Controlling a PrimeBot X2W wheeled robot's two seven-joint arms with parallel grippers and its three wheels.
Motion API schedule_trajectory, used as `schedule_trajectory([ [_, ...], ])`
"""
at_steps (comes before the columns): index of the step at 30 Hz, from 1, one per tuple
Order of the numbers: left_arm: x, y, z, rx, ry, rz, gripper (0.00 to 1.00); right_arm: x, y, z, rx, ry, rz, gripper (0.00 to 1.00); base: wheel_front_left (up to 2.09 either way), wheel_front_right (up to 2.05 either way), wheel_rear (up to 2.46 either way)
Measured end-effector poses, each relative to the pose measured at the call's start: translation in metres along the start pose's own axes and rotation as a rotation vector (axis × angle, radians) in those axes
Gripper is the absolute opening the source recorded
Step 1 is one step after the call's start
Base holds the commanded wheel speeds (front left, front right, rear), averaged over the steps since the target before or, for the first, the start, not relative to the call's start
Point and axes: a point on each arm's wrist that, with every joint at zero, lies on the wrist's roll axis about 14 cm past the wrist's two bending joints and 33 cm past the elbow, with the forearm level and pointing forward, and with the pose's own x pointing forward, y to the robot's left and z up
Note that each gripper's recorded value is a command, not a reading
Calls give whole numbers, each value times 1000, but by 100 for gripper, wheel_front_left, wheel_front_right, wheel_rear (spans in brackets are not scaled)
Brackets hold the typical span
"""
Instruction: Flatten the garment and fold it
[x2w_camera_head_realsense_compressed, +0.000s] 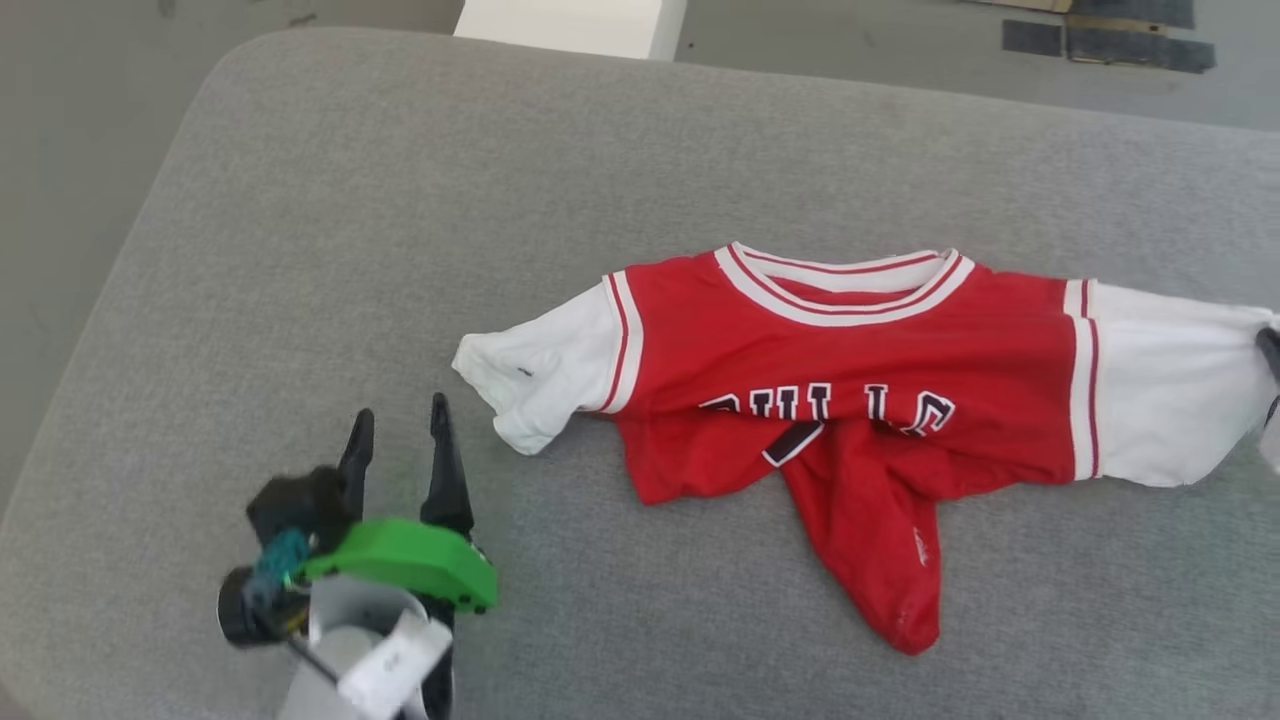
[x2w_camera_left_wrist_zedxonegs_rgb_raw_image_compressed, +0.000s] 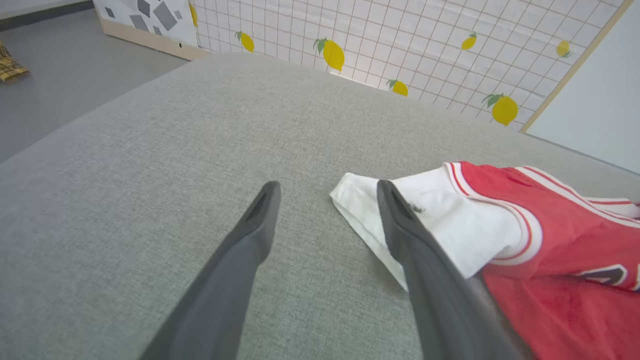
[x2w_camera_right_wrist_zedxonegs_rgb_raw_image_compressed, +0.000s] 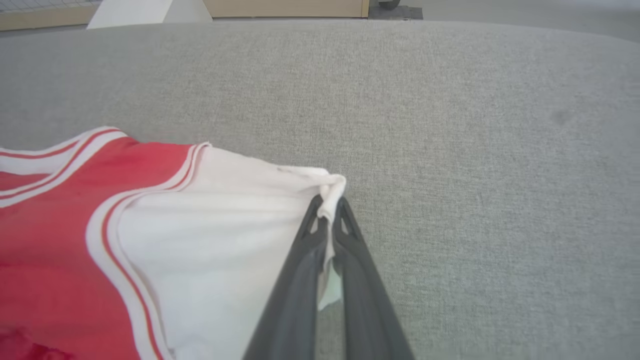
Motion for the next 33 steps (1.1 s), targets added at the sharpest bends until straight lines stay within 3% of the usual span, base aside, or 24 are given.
schedule_trajectory([
  [5, 37, -12, 5, 54, 119, -77, 100, -18, 4, -8, 9, -20, 9, 0, 0, 0, 0],
  [14, 62, -9, -59, 174, 662, -49, 100, -19, 26, -18, -5, -8, 67, 0, 0, 0, 0],
  [22, 66, -21, -87, 204, 786, -89, 100, -14, 18, -27, -16, 20, 55, 0, 0, 0, 0],
  [23, 66, -22, -90, 204, 797, -96, 55, -14, 16, -28, -18, 23, 52, 0, 0, 0, 0],
  [24, 67, -24, -91, 203, 800, -104, 0, -14, 15, -28, -18, 25, 49, 0, 0, 0, 0],
  [29, 63, -37, -90, 167, 799, -144, 0, -15, 16, -26, -20, 15, 52, 0, 0, 0, 0],
  [33, 68, -43, -72, 119, 706, -160, 0, -20, 21, -17, -26, -20, 63, 0, 0, 0, 0],
])
